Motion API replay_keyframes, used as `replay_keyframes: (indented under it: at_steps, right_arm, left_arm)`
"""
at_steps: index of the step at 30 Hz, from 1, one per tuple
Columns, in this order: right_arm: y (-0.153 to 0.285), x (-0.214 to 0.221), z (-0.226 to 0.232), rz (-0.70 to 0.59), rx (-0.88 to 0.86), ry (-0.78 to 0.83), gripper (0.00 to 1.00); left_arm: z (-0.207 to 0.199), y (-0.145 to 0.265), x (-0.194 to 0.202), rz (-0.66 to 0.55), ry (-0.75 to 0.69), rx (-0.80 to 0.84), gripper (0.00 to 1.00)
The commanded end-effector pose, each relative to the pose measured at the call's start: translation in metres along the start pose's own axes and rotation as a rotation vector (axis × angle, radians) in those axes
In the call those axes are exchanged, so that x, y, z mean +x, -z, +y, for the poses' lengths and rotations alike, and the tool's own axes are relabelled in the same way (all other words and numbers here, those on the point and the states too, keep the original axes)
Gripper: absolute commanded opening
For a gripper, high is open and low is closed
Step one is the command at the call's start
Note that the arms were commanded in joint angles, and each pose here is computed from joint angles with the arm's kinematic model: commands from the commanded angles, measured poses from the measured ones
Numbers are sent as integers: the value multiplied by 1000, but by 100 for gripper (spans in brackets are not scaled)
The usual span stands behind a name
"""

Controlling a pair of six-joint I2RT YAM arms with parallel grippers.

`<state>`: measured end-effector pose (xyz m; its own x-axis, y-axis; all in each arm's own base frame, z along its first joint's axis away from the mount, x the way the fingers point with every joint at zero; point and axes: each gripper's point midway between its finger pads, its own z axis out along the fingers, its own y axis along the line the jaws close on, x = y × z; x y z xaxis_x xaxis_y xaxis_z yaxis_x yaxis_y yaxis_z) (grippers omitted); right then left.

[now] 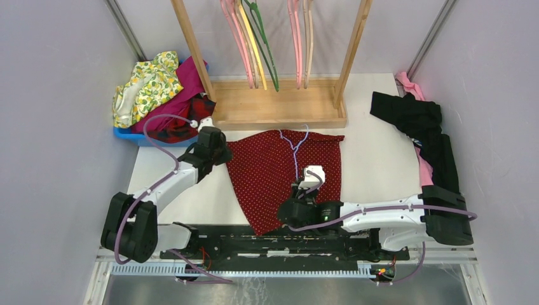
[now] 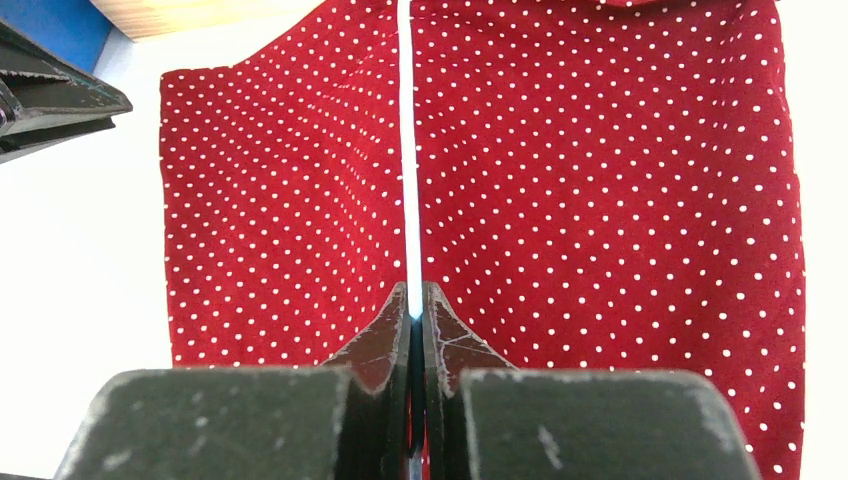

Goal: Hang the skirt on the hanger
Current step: Hang the skirt on the hanger.

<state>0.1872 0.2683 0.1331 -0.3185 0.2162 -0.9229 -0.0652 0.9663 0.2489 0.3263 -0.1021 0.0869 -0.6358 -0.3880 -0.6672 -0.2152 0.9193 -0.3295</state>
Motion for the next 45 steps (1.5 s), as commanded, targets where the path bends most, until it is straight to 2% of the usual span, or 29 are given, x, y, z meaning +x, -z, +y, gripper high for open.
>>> replay_keyframes:
  at_steps: [1,11,17,27,35,45]
  right_arm:
    - [-3,-3,2,-45,34,-3,1]
    - [-9,29,-10,-85,66,21,1]
    - [-8,38,-18,-102,82,13,1]
    - [-3,24,-23,-134,84,-7,1]
    - [3,10,-15,-141,54,29,1]
    - [24,-42,-17,-169,-3,82,1]
  left_arm:
    - [-42,-2,0,-8,22,109,34]
    - [-59,-18,74,103,-81,115,33]
    - [-40,-24,110,163,-133,60,32]
    - [-19,-19,144,218,-159,41,31]
    - [-22,-7,139,212,-154,67,31]
    - [-71,58,69,96,-124,245,34]
